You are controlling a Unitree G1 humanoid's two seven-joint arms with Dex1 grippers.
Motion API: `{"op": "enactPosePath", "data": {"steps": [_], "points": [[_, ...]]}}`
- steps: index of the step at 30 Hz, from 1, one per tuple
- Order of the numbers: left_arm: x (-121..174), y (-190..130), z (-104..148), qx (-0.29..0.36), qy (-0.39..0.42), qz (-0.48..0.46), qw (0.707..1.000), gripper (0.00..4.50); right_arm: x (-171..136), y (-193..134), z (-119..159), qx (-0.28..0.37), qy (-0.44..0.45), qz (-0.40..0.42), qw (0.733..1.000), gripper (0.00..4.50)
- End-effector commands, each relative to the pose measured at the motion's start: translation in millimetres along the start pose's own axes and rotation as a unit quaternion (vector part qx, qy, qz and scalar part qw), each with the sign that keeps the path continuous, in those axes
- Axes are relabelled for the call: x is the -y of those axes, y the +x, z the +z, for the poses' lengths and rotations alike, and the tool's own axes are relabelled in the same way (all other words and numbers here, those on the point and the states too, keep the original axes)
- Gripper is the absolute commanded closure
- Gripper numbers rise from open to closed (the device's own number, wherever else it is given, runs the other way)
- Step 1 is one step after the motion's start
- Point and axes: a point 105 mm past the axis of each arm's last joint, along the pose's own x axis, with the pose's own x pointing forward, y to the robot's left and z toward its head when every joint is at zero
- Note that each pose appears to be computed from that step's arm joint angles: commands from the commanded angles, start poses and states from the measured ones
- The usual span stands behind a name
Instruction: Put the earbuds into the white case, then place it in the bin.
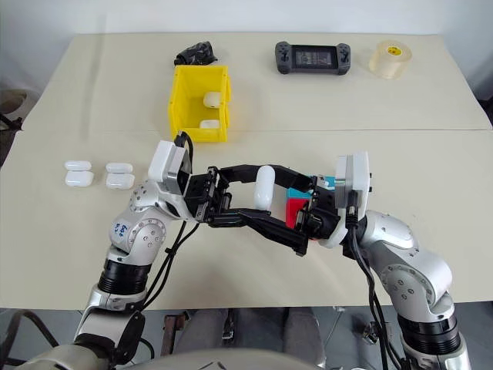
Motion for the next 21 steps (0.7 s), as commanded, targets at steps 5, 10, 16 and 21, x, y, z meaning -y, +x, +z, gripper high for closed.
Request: {"op": "enactPosePath", "data": {"steps": [5, 10, 16, 21], "points": [[6, 0, 8, 0.012, 0.024, -0.010, 1.000, 1.70, 7, -24, 17, -0.007, -0.055, -0.043, 0.998, 0.03], [1, -5, 5, 0.003, 0.036, 0.010, 0.999, 1.70, 9, -35, 23, -0.015, -0.056, -0.059, 0.997, 0.03], [-4, -8, -2, -0.028, 0.069, 0.021, 0.997, 1.70, 17, -41, 13, -0.057, -0.074, -0.085, 0.992, 1.58], [-5, -7, -4, -0.037, 0.089, 0.019, 0.995, 1.70, 19, -34, 6, -0.079, -0.090, -0.083, 0.989, 3.26]]}}
